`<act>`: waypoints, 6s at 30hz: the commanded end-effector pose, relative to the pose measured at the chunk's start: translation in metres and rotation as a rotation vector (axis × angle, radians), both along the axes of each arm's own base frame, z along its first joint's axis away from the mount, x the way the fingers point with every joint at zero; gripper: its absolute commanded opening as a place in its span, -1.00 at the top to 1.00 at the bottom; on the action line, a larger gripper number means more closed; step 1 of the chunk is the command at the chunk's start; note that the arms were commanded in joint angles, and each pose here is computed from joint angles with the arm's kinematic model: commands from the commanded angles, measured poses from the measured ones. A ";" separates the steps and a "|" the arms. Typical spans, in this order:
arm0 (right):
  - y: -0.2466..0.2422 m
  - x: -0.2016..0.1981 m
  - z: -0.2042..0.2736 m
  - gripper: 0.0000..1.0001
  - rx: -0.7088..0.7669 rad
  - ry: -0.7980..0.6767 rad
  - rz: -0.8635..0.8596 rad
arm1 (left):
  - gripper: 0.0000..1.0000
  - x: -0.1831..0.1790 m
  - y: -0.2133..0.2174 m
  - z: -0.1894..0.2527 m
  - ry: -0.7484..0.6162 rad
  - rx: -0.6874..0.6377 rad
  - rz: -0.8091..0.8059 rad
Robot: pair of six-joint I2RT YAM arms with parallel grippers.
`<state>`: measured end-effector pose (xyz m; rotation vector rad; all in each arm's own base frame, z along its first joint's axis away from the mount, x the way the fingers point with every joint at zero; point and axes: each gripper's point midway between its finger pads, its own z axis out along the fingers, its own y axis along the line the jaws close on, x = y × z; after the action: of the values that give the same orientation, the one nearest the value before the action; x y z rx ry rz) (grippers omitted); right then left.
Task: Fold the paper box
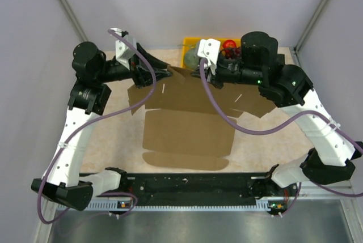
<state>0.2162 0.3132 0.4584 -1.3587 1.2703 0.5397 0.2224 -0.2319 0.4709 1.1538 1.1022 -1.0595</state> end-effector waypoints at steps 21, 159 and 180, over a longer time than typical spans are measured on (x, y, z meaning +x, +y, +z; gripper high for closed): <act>-0.051 0.056 -0.010 1.00 0.165 0.136 -0.241 | -0.05 0.033 0.189 -0.122 0.489 -0.407 1.245; -0.084 0.066 -0.043 1.00 0.233 0.370 0.039 | 0.07 0.058 0.078 -0.153 0.716 -0.193 0.022; -0.093 0.060 -0.029 1.00 0.297 0.386 0.037 | -0.01 0.061 0.054 -0.179 0.539 -0.009 0.298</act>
<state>0.2945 0.2191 0.3872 -1.0244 1.5738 1.0054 0.2645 -0.1741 0.3154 0.6254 1.5492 -1.4446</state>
